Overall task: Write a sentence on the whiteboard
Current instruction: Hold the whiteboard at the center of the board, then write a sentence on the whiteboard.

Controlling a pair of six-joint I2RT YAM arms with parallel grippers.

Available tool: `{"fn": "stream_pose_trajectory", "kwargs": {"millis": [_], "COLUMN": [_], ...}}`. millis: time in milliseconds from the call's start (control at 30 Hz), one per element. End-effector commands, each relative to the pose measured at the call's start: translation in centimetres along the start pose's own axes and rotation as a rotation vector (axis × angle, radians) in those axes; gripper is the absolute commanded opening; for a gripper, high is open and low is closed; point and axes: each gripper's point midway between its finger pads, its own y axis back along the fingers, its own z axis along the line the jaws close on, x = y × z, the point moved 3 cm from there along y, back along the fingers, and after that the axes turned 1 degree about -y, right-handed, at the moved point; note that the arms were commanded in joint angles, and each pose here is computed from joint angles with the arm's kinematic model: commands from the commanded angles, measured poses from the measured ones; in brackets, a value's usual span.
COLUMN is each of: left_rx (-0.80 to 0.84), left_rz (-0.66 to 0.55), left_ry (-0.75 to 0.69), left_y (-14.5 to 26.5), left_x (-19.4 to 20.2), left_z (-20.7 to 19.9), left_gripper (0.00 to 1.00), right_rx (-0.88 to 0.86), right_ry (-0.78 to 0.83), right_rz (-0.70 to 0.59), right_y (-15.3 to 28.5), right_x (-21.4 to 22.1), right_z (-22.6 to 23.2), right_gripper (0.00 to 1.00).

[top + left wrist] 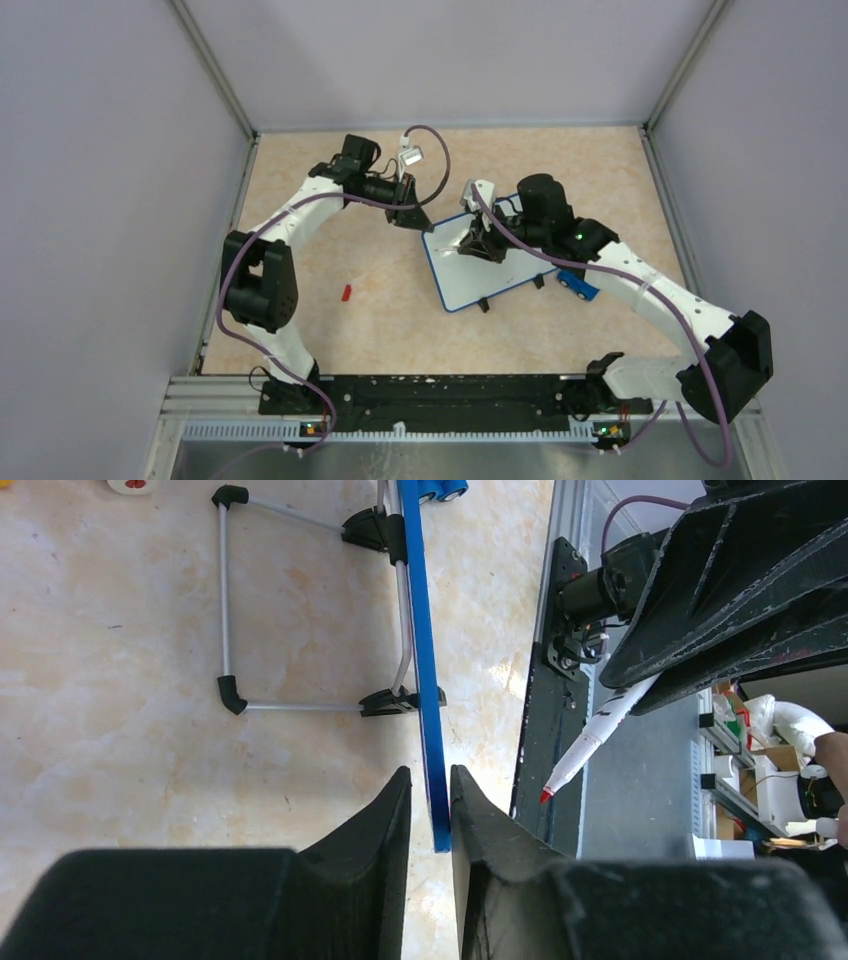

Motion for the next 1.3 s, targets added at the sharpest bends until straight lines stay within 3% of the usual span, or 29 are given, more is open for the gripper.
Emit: {"fn": "stream_pose_trajectory", "kwargs": {"millis": [0, 267, 1267], "left_rx": [0.024, 0.019, 0.041], "left_rz": [-0.021, -0.057, -0.055], "left_ry": [-0.05, -0.068, -0.052], "left_y": [0.7, 1.7, 1.4], "left_x": [-1.1, -1.0, -0.7], "left_z": [-1.5, -2.4, -2.3], "left_gripper": [0.26, 0.25, 0.04], "right_rx": [0.001, 0.045, 0.066], "right_ry": [0.054, 0.034, 0.021], "right_rz": [-0.066, -0.064, -0.029], "right_y": [0.4, 0.0, -2.1], "right_x": [-2.2, -3.1, -3.8], "right_z": [0.2, -0.9, -2.1], "right_gripper": [0.0, 0.0, 0.0]}}
